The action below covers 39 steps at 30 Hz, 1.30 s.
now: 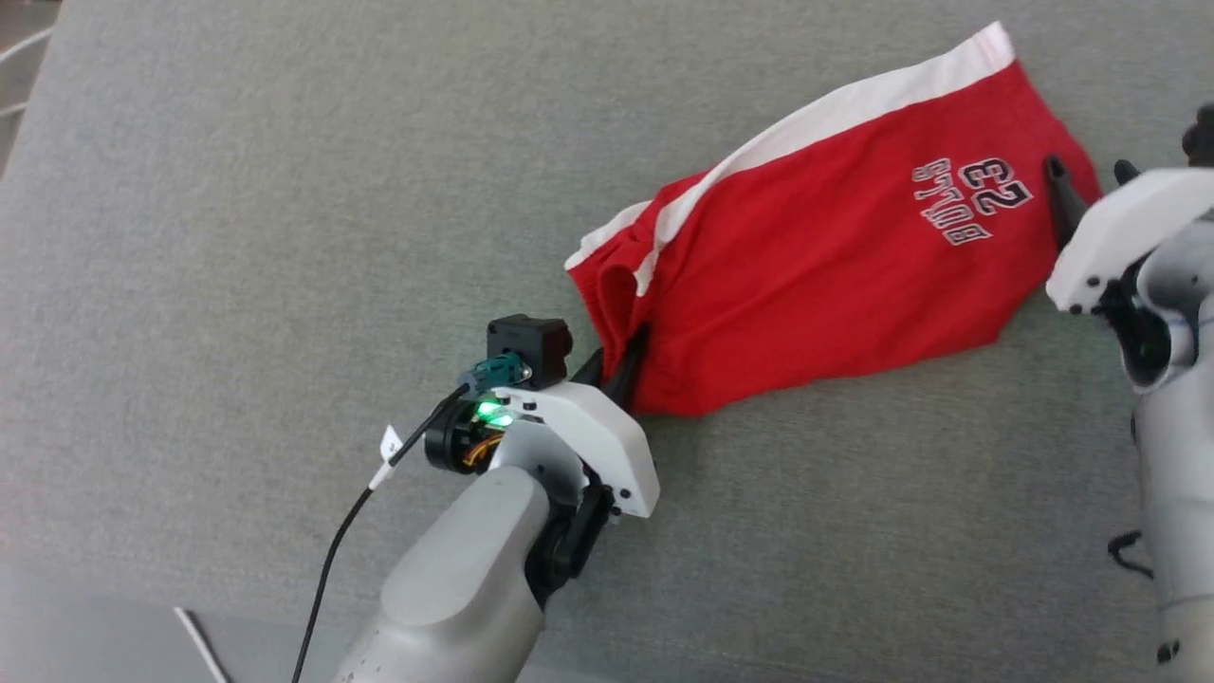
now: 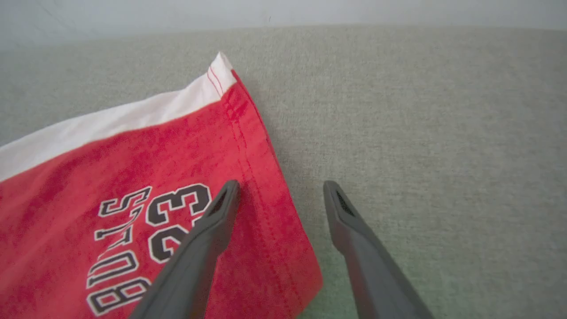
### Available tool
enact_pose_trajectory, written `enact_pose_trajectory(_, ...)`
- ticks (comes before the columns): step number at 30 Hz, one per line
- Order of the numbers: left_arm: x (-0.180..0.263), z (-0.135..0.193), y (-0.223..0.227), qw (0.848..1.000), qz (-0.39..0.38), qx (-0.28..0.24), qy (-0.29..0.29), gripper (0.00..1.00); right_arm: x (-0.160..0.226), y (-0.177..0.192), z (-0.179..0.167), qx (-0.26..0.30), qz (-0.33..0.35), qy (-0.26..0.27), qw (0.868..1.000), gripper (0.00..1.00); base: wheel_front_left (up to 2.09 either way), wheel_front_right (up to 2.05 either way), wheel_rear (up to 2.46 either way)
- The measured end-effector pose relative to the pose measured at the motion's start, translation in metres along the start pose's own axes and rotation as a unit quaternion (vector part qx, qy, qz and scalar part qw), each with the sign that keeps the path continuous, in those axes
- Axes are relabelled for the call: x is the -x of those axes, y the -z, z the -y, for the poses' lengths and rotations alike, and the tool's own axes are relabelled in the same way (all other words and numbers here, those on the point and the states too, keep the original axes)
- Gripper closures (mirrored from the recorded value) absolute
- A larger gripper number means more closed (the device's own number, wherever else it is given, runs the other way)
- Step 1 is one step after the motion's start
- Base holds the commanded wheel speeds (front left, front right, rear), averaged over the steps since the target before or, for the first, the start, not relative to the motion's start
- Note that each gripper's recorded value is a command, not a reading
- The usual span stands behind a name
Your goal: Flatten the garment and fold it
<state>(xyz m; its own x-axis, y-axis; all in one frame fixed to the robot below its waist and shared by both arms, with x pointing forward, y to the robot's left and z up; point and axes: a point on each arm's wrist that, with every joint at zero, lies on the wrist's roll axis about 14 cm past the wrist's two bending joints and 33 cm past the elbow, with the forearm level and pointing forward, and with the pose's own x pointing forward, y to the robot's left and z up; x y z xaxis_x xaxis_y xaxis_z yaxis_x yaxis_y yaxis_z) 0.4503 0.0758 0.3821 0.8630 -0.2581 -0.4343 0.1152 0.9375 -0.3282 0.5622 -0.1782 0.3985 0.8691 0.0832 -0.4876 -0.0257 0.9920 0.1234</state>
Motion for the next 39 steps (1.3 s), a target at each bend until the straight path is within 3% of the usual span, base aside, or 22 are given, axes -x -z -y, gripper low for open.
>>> enact_pose_trajectory(6, -0.001, -0.003, 0.000, 1.000, 0.008, 0.018, -0.003, 1.00, -0.023, 0.019, -0.017, 0.009, -0.103, -0.018, 0.995, 0.00, 0.00, 0.00, 0.00)
enact_pose_trajectory(7, -0.001, -0.003, 0.000, 1.000, 0.010, 0.019, -0.004, 1.00, -0.026, 0.019, -0.021, 0.012, -0.113, -0.021, 0.993, 0.21, 0.00, 0.00, 0.00)
enact_pose_trajectory(8, -0.001, -0.004, 0.001, 1.000, 0.010, 0.020, -0.004, 1.00, -0.028, 0.019, -0.024, 0.014, -0.121, -0.025, 0.992, 0.54, 0.00, 0.00, 0.00)
enact_pose_trajectory(9, -0.001, -0.004, 0.001, 1.000, 0.010, 0.022, -0.004, 1.00, -0.029, 0.019, -0.027, 0.018, -0.126, -0.028, 0.991, 0.68, 0.00, 0.00, 0.00)
enact_pose_trajectory(10, -0.002, -0.004, 0.001, 1.000, 0.011, 0.022, -0.004, 1.00, -0.030, 0.018, -0.029, 0.020, -0.129, -0.030, 0.991, 0.68, 0.00, 0.00, 0.00)
enact_pose_trajectory(12, -0.002, -0.004, 0.000, 1.000, 0.013, 0.025, -0.004, 1.00, -0.031, 0.017, -0.033, 0.024, -0.129, -0.035, 0.991, 1.00, 0.00, 0.00, 0.00)
enact_pose_trajectory(16, -0.001, -0.002, -0.002, 1.000, 0.016, 0.027, -0.003, 1.00, -0.025, 0.012, -0.037, 0.027, -0.113, -0.045, 0.992, 1.00, 0.00, 0.00, 0.00)
enact_pose_trajectory(23, 0.008, -0.001, -0.006, 0.999, 0.016, 0.033, -0.003, 1.00, 0.010, 0.001, -0.015, 0.026, -0.057, -0.034, 0.997, 1.00, 0.00, 0.00, 0.00)
enact_pose_trajectory(32, 0.027, 0.009, -0.004, 0.999, 0.002, 0.036, 0.019, 1.00, 0.089, 0.004, 0.010, 0.004, -0.019, -0.011, 1.000, 1.00, 0.00, 0.00, 0.00)
enact_pose_trajectory(39, 0.038, 0.028, -0.021, 0.997, 0.010, 0.044, 0.055, 1.00, 0.149, -0.017, 0.009, -0.027, 0.051, -0.006, 0.998, 1.00, 0.00, 0.00, 0.00)
